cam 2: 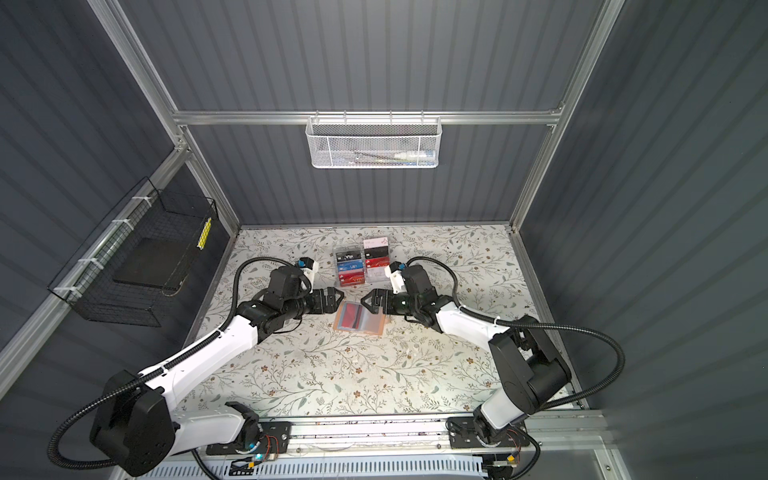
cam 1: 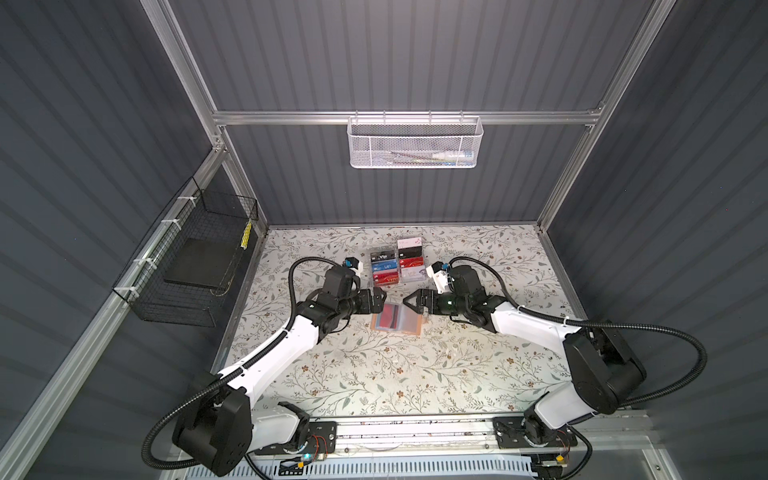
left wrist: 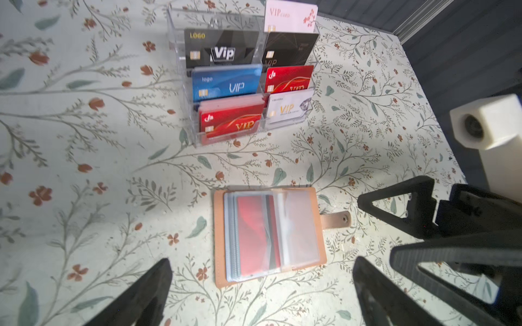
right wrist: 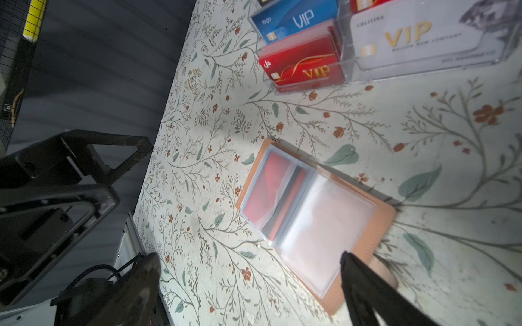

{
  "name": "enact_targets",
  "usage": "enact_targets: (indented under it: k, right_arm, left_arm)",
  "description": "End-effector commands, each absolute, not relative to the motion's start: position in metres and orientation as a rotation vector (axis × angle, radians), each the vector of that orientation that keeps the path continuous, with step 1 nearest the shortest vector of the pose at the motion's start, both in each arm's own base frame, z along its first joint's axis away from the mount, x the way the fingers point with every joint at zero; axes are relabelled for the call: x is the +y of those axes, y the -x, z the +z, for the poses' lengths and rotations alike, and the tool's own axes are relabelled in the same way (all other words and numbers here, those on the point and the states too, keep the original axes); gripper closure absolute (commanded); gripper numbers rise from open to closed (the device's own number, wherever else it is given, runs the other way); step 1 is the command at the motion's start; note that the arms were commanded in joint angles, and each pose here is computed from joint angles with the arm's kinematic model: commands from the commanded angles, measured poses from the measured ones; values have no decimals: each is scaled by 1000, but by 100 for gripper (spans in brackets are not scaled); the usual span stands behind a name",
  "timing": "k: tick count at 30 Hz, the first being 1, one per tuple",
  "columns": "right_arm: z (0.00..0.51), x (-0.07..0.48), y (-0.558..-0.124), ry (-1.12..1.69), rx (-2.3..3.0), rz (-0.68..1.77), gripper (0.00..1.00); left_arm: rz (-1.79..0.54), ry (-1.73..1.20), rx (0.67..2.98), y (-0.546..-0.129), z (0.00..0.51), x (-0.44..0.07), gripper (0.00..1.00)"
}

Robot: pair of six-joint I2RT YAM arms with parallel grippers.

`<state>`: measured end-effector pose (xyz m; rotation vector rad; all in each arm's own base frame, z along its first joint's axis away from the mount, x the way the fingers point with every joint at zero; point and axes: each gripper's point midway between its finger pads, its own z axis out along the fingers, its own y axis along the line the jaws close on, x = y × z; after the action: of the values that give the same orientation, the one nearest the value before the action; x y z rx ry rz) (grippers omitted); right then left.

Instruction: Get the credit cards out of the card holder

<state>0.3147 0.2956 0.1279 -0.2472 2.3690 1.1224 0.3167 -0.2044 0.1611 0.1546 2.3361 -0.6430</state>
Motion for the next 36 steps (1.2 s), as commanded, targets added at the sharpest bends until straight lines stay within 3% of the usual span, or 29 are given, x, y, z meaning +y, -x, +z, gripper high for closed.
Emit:
enact_targets:
  k: [1, 13, 36]
  right_arm:
    - [132, 304, -310, 267, 2351, 1182, 1]
    - [94, 309, -315, 202, 2450, 1184, 1]
    - [42, 300, -333, 75, 2597, 1119, 1]
  left_arm:
    - [-800, -61, 2312, -314, 165, -215, 0]
    - [-1009, 36, 2360, -316, 118, -240, 0]
    - [-1079, 141, 2414, -315, 77, -246, 0]
